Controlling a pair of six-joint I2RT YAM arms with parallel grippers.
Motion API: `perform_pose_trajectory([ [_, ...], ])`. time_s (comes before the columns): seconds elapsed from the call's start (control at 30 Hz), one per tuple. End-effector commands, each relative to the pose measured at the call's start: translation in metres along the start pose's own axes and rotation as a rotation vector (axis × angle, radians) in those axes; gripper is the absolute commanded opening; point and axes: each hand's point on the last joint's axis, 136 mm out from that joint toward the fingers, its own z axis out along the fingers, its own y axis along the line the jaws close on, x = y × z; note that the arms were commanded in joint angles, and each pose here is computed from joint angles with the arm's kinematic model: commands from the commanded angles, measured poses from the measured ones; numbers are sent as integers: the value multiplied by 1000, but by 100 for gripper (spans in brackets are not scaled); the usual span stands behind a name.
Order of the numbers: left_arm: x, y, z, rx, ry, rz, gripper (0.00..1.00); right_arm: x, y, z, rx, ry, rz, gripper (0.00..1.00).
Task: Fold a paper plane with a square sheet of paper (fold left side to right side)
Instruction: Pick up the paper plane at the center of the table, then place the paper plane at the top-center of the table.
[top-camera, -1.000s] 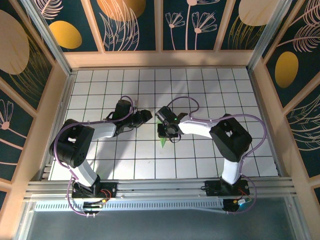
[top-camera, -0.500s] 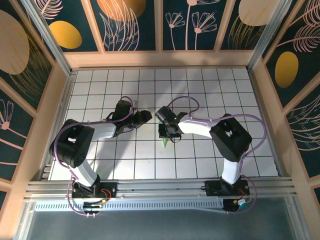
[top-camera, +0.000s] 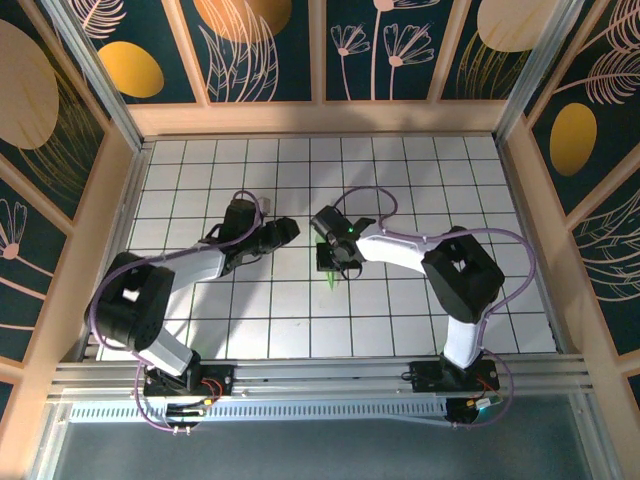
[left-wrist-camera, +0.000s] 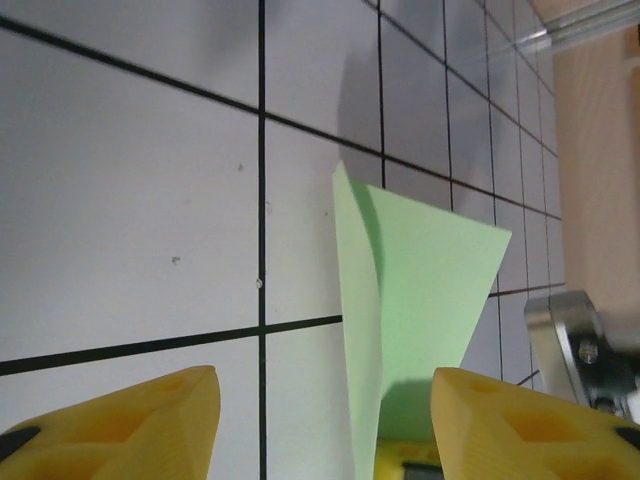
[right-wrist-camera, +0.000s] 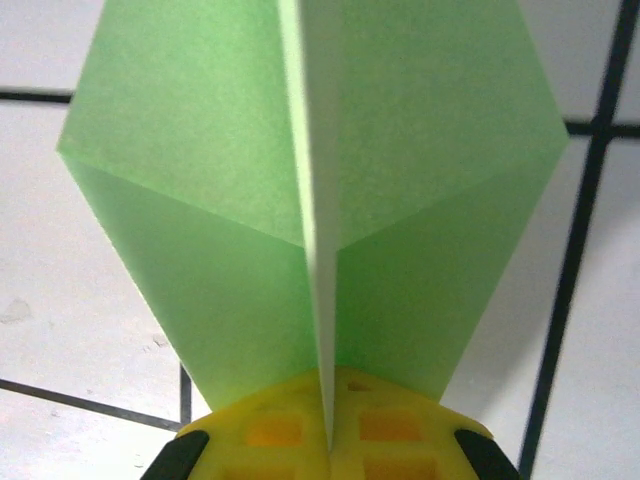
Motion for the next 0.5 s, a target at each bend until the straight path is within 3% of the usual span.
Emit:
perform_pose_trajectory([
  [0.0,-10,14,-24,-105,-82,51,61,-28,-16,-10,57,-10,-32,0],
  [0.27,-16,29,-79,-277,-185,154,69,-97,-48,-16,187,-20,-54,0],
  [0.47,-11,36,-106,-313,-239,192,71,-140,-58,-13,191,-30,-43,0],
])
